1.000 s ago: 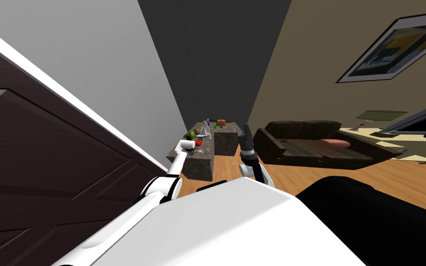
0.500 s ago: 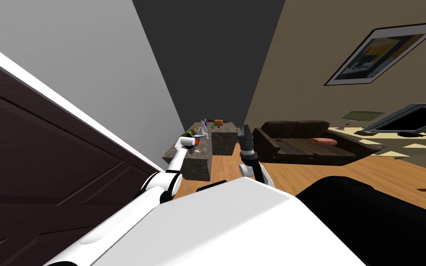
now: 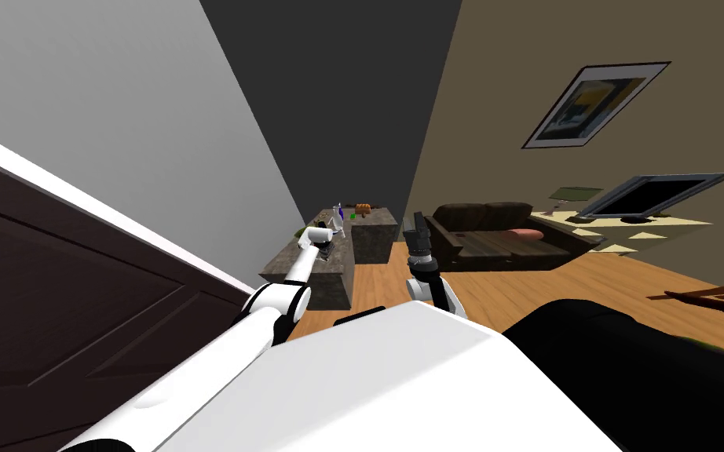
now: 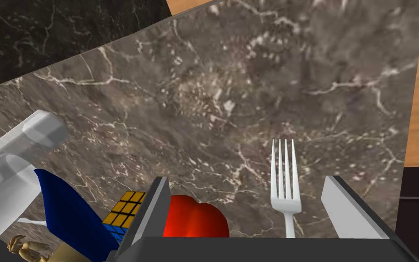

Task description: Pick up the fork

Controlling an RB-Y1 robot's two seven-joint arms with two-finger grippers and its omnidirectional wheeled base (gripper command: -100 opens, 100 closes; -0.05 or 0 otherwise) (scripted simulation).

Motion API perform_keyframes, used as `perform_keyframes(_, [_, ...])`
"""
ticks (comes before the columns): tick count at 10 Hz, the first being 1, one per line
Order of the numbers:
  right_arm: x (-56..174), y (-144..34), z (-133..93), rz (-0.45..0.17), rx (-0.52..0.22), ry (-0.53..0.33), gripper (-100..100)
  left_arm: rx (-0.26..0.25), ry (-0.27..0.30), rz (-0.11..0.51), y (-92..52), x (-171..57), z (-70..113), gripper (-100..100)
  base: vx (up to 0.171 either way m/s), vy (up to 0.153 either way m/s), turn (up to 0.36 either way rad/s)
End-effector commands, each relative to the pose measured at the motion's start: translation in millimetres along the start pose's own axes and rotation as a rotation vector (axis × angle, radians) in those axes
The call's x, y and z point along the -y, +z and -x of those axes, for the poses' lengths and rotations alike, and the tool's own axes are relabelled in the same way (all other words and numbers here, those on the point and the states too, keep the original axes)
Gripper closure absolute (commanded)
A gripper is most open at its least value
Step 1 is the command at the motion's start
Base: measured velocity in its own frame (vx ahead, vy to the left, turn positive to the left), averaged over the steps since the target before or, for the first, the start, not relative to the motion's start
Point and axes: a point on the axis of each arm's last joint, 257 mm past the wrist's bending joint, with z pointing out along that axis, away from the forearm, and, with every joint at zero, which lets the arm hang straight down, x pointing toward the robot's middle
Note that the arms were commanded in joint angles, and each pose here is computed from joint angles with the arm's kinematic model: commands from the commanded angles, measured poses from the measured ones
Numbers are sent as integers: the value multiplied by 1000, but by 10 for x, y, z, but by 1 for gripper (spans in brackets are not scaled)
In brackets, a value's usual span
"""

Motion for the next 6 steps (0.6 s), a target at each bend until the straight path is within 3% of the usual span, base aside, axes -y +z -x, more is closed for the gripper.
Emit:
perform_keyframes(1, [0,0,0,0,0,0,0,-13,19,31,-37,-35,-18,-100,12,-69,-102])
perform_keyframes(3, [0,0,0,0,0,0,0,-28,17,65,-53,-108,-44,-100,28,-3,-117])
perform_keyframes(6, [0,0,1,0,0,0,0,-55,-22,118,-13,-305,-80,-100,40,124,-121])
